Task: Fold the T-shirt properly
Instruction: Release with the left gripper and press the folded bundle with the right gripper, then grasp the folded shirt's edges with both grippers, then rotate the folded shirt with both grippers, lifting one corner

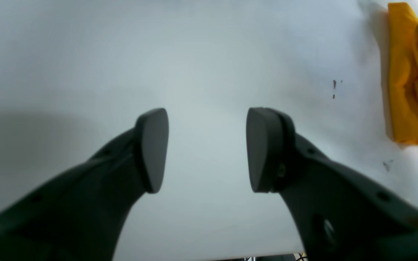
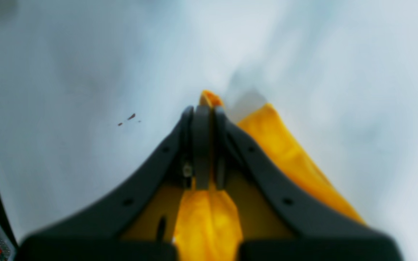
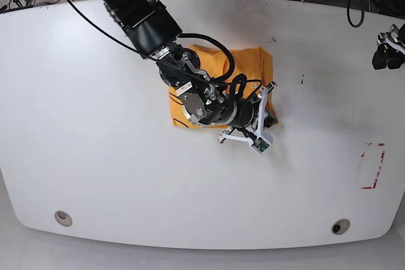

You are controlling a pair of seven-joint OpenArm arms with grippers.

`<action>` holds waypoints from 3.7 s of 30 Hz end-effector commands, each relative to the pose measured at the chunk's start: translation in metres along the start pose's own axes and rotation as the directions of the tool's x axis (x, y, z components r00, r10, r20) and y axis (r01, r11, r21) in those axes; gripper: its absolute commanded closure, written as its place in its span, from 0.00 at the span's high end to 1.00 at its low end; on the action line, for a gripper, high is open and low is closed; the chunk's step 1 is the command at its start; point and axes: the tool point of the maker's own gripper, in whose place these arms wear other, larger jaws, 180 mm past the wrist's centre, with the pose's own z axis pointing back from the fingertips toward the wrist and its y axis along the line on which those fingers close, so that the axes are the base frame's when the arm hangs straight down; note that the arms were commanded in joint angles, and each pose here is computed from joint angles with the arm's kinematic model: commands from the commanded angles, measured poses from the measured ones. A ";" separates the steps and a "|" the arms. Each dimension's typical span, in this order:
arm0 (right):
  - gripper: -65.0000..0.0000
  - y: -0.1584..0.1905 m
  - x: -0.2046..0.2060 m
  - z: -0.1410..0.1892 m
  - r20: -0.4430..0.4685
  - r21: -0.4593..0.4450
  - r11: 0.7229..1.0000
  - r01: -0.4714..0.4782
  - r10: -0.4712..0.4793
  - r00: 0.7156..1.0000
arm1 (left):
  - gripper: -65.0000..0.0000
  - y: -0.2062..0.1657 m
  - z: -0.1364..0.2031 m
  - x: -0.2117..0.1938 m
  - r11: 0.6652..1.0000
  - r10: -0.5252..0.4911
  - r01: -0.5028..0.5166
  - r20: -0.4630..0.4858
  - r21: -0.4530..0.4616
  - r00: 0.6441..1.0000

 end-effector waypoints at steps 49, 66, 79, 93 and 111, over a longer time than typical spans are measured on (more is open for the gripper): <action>0.65 -0.071 0.054 0.092 0.271 -0.197 0.979 0.046 0.010 0.962 | 0.49 -0.141 -0.046 0.012 0.900 -0.284 0.270 0.011 -0.343 0.959; 0.16 -0.106 -0.030 0.126 0.175 -0.301 0.944 0.133 -0.083 0.981 | 0.18 -0.266 -0.082 0.007 0.838 -0.369 0.364 0.071 -0.406 0.927; 0.15 -0.119 -0.057 0.119 0.159 -0.312 0.935 0.166 -0.121 0.980 | 0.16 -0.285 -0.098 -0.031 0.846 -0.423 0.386 -0.024 -0.368 0.906; 0.15 -0.134 -0.070 0.099 0.140 -0.308 0.931 0.195 -0.158 0.977 | 0.16 -0.286 -0.116 -0.026 0.861 -0.361 0.341 0.019 -0.378 0.932; 0.14 -0.137 -0.108 0.091 0.147 -0.312 0.915 0.257 -0.220 0.964 | 0.16 -0.251 -0.148 -0.059 0.885 -0.338 0.275 -0.113 -0.377 0.934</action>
